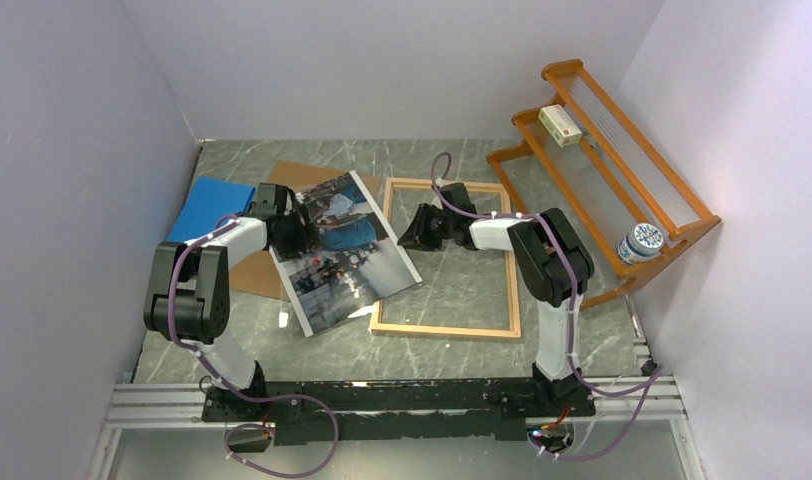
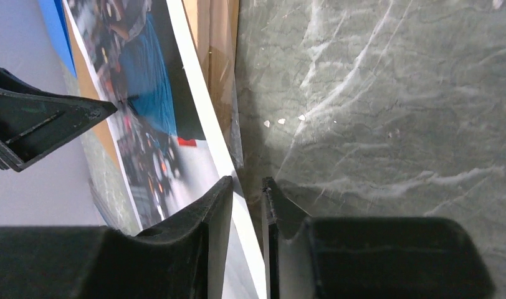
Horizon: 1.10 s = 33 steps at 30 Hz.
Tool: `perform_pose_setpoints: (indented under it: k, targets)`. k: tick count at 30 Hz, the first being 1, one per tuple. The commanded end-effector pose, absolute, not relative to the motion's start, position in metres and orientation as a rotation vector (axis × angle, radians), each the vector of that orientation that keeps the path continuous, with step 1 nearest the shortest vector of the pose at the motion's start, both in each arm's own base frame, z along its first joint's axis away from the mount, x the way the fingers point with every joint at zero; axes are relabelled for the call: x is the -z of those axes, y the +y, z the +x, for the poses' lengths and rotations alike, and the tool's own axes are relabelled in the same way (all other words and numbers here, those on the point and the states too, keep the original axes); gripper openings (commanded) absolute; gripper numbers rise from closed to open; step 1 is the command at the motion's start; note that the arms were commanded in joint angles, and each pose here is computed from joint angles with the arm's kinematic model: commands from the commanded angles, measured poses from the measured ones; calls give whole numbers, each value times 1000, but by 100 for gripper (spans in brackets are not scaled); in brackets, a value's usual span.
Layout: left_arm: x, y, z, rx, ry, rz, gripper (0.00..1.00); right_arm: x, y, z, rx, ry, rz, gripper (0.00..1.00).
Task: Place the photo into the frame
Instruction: Pick up the photo frame item at the center of the board.
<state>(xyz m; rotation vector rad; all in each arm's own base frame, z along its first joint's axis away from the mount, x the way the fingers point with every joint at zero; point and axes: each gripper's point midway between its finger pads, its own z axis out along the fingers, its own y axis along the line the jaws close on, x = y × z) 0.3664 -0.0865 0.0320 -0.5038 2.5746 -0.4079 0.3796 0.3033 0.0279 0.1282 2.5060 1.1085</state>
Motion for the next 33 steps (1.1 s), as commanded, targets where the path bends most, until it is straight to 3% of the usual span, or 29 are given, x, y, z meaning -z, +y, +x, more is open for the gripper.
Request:
perform_pose_setpoints:
  k: [1, 14, 20, 26, 33]
  targets:
    - [1, -84, 346, 351, 2684, -500, 73, -50, 310, 404, -1183, 2380, 85, 29]
    - [6, -83, 344, 315, 2706, -491, 70, -49, 319, 432, -1309, 2320, 125, 36]
    - [7, -83, 343, 307, 2711, -491, 70, -46, 326, 443, -1373, 2283, 166, 25]
    - [7, -83, 343, 303, 2709, -489, 70, -54, 333, 448, -1440, 2243, 165, 21]
    - [6, -82, 344, 298, 2707, -489, 70, -74, 332, 443, -1474, 2198, 161, 5]
